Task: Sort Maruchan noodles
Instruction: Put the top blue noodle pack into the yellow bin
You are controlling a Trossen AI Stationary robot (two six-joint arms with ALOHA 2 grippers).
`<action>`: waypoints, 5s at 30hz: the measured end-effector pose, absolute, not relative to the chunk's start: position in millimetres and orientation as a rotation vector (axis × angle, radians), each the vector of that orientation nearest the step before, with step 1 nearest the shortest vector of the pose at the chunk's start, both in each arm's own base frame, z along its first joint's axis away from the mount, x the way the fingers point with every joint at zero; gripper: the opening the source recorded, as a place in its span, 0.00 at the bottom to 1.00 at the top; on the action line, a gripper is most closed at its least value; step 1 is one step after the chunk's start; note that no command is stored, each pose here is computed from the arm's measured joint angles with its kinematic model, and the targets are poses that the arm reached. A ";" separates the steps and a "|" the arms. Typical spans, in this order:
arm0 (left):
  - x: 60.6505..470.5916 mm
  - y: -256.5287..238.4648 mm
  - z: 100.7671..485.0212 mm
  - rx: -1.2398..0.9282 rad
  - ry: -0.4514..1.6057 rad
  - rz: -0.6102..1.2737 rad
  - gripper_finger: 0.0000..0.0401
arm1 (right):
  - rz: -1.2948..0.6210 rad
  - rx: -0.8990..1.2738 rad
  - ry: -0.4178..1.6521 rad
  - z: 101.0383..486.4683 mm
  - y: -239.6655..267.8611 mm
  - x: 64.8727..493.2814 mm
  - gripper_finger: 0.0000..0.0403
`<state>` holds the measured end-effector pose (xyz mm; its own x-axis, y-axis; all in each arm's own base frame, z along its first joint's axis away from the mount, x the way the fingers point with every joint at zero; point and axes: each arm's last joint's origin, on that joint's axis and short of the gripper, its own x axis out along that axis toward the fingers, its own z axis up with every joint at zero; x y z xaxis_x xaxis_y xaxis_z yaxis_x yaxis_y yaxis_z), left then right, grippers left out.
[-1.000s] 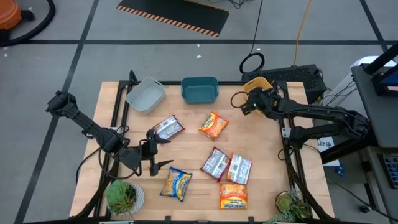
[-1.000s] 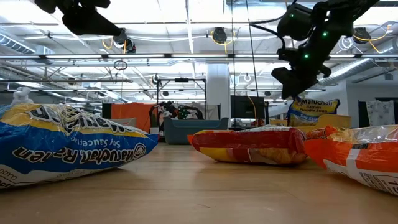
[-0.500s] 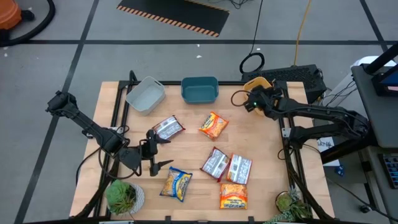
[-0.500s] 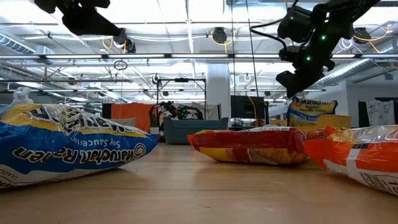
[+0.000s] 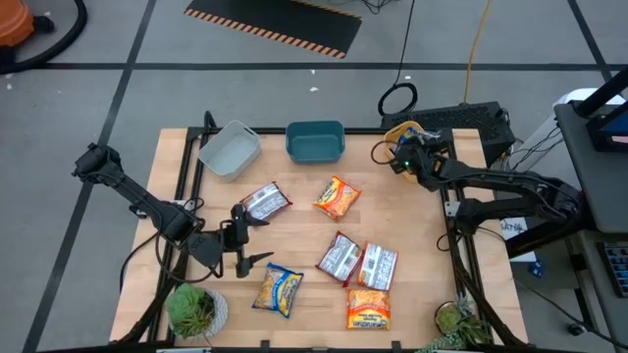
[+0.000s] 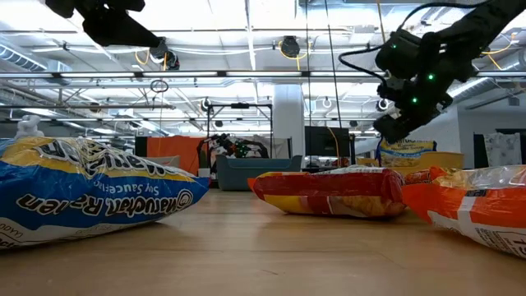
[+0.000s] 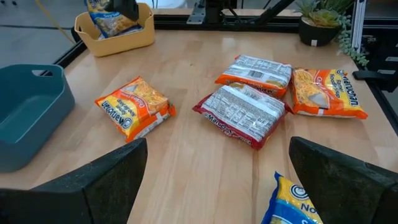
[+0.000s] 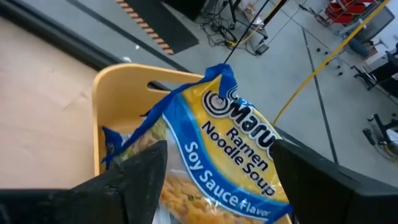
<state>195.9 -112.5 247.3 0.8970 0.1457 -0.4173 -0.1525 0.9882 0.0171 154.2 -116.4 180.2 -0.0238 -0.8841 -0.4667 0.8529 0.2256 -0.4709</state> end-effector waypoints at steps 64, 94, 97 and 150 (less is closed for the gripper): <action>197.4 -109.6 247.1 -0.026 0.432 0.171 0.98 | -1.439 0.167 0.684 178.5 -139.8 135.9 0.32; 197.3 -109.6 247.0 -0.021 0.433 0.170 0.98 | -1.726 0.440 0.524 177.6 -155.8 109.0 0.76; 197.3 -109.6 247.0 -0.025 0.433 0.171 0.98 | -1.723 0.435 0.538 177.2 -155.5 108.8 0.76; 200.9 -103.5 247.2 -0.035 0.433 0.194 0.98 | -1.427 0.436 0.306 219.1 -125.1 105.8 0.00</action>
<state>200.9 -103.5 247.2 0.8898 0.1793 -0.4198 -0.1942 0.9809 0.0072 105.8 -125.1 219.1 0.1253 -0.8811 -0.4560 0.9906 0.0857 0.1067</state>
